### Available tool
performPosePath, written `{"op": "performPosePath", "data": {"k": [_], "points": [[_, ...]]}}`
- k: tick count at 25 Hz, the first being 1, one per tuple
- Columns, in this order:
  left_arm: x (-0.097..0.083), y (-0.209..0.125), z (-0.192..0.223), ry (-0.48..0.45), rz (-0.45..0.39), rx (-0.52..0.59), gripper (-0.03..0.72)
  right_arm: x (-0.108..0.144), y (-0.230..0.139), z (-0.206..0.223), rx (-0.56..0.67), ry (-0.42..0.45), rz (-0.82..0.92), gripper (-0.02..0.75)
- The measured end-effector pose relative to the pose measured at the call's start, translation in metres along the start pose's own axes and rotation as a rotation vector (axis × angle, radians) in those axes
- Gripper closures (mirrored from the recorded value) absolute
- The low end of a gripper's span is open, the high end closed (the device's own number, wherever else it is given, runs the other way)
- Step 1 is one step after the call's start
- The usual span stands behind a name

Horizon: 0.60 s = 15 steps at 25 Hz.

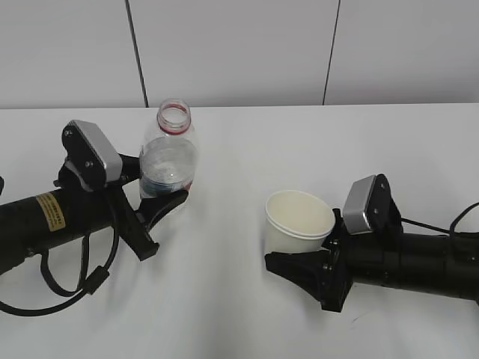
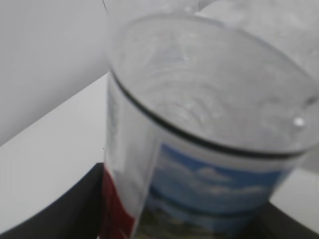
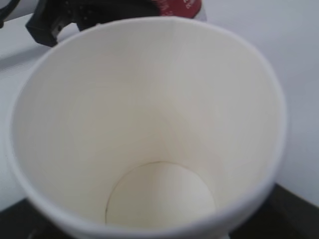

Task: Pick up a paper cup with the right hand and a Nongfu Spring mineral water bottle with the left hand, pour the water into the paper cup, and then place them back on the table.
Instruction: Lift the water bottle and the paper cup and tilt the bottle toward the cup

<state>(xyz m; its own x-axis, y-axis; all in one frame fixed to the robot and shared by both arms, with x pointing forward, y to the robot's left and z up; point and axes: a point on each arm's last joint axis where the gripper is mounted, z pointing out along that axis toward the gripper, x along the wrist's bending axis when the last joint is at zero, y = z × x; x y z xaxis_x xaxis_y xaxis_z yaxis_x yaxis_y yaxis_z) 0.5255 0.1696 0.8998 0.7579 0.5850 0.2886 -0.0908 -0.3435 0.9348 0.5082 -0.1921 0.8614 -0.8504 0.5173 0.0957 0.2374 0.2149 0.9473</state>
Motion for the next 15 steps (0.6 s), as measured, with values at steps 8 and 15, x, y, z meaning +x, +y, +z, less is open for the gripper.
{"op": "performPosePath", "data": {"k": [8,15], "points": [[0.004,-0.001,0.000,0.045,0.163,0.011,0.296,0.003,0.019,0.022,-0.037,0.085,0.007,0.228],[0.008,-0.001,-0.001,0.083,0.279,0.025,0.296,-0.003,0.035,0.032,-0.034,0.207,-0.007,0.228]]}}
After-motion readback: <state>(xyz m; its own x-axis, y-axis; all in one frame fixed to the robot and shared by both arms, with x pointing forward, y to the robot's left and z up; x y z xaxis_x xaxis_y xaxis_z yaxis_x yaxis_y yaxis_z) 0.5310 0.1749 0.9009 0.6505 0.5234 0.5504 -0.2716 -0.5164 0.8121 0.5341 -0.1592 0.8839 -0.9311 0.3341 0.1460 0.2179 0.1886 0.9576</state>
